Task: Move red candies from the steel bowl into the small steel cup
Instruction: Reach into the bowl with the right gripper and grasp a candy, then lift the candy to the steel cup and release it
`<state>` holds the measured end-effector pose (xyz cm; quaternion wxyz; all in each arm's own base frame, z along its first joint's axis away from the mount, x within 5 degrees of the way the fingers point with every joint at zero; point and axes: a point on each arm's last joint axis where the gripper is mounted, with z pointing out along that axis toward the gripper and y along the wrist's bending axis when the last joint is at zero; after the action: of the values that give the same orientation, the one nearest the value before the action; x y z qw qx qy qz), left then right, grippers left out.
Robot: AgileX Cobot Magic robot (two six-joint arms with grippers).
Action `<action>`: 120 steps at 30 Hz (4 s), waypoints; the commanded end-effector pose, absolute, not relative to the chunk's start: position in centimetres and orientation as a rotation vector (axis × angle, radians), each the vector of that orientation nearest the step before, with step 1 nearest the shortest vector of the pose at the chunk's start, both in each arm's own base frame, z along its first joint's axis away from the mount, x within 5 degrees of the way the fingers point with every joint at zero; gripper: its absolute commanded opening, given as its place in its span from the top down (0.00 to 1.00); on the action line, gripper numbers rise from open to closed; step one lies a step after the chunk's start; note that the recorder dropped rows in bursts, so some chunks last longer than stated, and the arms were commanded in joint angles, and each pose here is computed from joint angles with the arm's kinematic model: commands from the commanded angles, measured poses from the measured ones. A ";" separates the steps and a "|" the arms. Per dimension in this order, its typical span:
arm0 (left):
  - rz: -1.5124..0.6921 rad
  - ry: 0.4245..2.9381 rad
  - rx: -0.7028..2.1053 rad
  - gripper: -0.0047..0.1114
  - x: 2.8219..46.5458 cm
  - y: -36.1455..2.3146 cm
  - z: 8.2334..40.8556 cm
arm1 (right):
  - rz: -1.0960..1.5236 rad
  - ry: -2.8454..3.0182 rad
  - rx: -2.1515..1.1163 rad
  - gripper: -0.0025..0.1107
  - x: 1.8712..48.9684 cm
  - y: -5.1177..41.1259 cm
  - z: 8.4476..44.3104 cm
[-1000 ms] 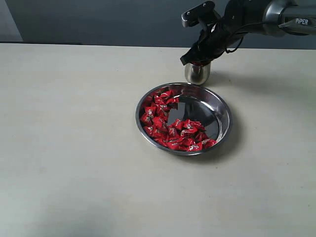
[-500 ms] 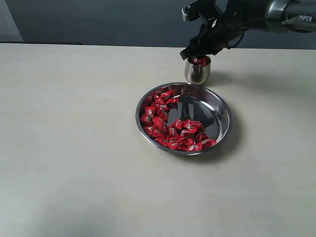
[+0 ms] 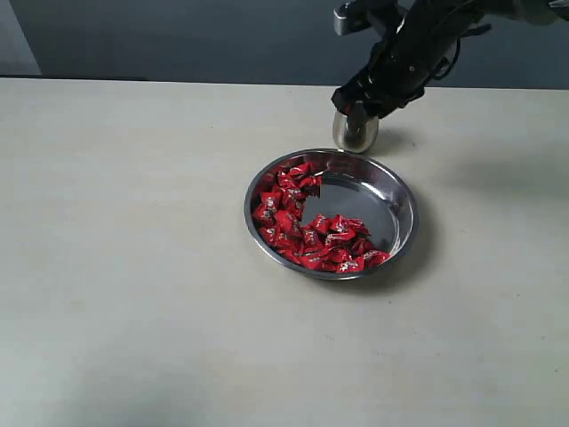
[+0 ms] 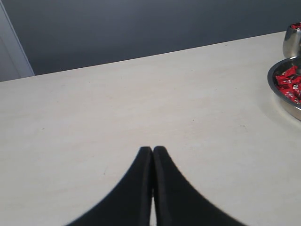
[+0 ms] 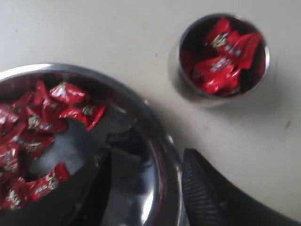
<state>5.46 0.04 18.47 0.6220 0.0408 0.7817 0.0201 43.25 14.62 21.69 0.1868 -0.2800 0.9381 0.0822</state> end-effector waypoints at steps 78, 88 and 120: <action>0.034 1.787 0.098 0.96 5.4 0.0 18.6 | 0.277 3.057 -1.065 0.86 39.0 16.4 13.1; 0.034 1.787 0.098 0.96 5.4 0.0 18.6 | 0.266 3.028 -1.053 0.86 39.3 16.5 13.1; 0.034 1.787 0.098 0.96 5.4 0.0 18.6 | 0.106 2.483 -0.859 0.98 42.0 15.4 23.6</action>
<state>5.46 0.04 18.47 0.6220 0.0408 0.7817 0.0201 41.23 16.25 22.75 0.2235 -0.3237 0.9179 0.0514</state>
